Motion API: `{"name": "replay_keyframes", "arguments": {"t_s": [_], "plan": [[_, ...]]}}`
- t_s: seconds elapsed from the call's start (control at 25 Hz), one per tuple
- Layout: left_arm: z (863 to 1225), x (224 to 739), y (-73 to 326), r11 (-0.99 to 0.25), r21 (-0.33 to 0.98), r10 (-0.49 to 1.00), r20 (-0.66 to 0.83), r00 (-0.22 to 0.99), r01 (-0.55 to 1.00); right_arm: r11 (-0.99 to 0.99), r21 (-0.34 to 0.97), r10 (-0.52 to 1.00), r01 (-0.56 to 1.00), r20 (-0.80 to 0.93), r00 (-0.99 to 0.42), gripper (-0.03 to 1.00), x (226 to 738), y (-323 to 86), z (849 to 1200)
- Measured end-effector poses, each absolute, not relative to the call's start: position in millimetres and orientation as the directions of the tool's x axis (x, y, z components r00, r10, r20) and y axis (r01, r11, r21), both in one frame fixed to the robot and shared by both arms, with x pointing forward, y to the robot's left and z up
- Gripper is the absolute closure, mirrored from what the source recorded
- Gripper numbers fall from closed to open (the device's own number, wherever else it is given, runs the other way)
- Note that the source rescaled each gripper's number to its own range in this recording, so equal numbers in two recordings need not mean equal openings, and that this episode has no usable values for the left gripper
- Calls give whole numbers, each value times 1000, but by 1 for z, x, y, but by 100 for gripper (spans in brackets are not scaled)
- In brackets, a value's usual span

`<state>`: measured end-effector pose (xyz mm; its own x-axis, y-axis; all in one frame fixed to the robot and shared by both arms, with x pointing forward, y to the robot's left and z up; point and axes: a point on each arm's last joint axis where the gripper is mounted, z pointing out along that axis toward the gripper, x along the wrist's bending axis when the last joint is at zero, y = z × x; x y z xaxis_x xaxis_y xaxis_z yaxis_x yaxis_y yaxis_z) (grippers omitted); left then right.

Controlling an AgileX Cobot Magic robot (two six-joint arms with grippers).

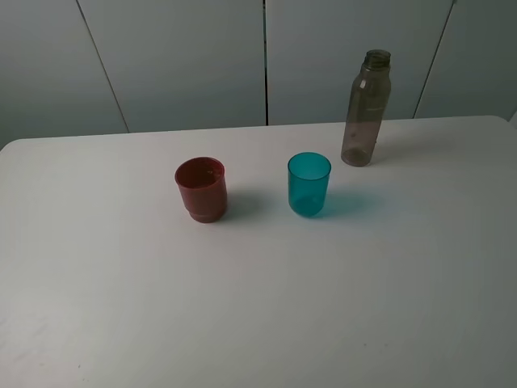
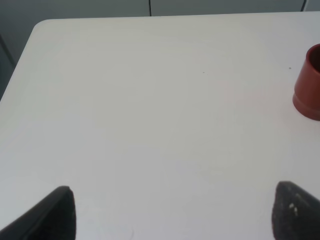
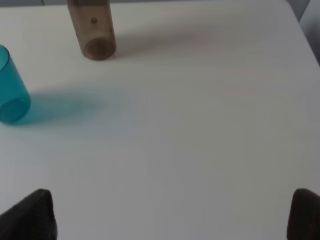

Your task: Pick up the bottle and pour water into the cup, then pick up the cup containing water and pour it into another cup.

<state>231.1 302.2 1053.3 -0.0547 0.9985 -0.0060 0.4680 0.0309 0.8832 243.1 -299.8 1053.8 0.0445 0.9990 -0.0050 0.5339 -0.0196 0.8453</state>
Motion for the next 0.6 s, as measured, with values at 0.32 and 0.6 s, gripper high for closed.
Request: {"name": "replay_keyframes", "arguments": {"t_s": [0.32, 0.6], "plan": [[1053, 231, 302, 33, 883, 998, -8, -56, 468, -21, 883, 1000, 468, 7, 31, -3, 231, -298, 1054], [1053, 231, 302, 33, 883, 998, -8, -56, 468, -1, 883, 1000, 470, 14, -25, -3, 231, -298, 1054]]}}
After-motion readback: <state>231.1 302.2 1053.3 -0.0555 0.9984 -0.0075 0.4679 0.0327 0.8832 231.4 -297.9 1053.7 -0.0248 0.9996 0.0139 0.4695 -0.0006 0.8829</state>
